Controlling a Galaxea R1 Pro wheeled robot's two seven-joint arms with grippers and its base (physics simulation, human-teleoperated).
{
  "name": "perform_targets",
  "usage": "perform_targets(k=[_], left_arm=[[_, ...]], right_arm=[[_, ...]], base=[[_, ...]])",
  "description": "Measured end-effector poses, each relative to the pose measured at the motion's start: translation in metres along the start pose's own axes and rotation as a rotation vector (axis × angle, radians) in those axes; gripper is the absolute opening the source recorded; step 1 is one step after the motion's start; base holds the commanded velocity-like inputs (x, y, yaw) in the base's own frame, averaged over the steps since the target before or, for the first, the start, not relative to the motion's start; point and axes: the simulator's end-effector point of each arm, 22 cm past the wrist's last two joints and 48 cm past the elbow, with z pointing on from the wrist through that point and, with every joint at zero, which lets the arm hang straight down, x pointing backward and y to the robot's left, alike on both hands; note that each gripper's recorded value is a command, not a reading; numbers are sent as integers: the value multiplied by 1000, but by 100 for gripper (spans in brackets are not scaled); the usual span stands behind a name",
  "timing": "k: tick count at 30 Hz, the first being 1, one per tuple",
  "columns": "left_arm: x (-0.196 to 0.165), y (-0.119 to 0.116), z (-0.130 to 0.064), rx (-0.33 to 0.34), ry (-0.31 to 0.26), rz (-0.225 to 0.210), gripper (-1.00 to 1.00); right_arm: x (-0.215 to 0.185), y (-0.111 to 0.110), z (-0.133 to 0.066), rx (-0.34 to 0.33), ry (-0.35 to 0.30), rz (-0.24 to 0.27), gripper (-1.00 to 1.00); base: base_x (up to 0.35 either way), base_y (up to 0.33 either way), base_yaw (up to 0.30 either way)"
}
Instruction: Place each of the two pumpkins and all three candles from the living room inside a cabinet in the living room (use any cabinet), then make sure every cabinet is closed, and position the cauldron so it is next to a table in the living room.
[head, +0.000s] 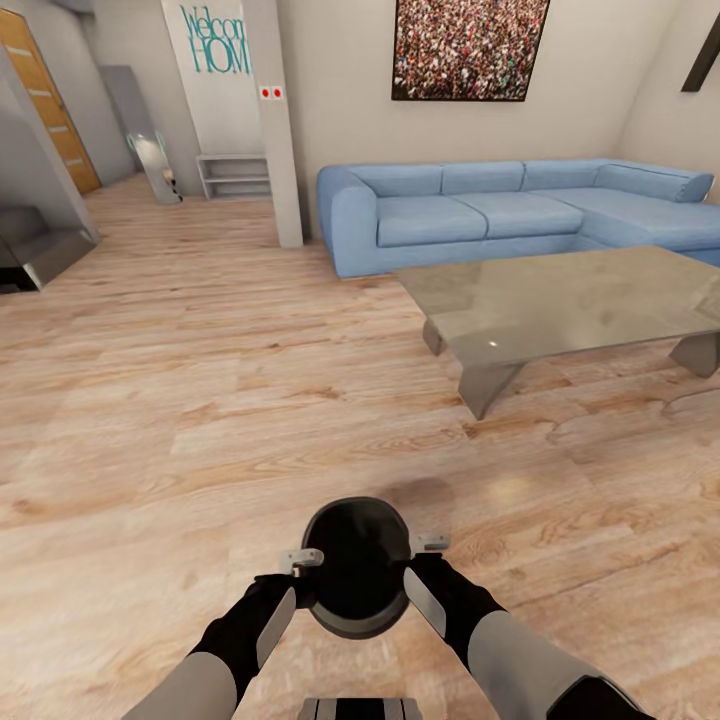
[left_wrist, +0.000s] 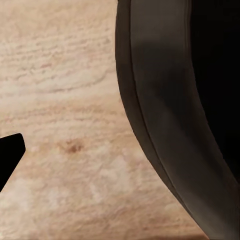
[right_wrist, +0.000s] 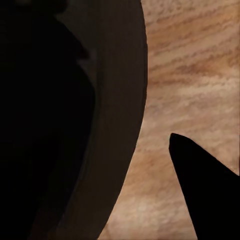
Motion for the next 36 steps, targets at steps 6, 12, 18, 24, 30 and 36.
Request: perform_targets(k=[6,12,18,24,30,36], left_arm=[[1,1,0,-5,2,6,-100],[1,0,0,2,1,-1,-100],[1,0,0,-2,0,2,-100],[1,0,0,-2,0,2,-100],[1,1,0,-2,1,2,-100],[-4,1,-4,-4,-12,4,-100]], right_arm=[[-2,-3,0,15,-5,-22,-100],[-1,-2,0,7,-3,-10,-100],[-1,-2,0,7,-3,-9,-100],[-1,-1,0,7,-3,-9,-100],[-1,-1,0,6,-3,-10,-100],[-7,-1,-5,5,-16,-15,-100]], base=[[0,0,0],[0,0,0],[0,0,0],[0,0,0],[0,0,0],[0,0,0]])
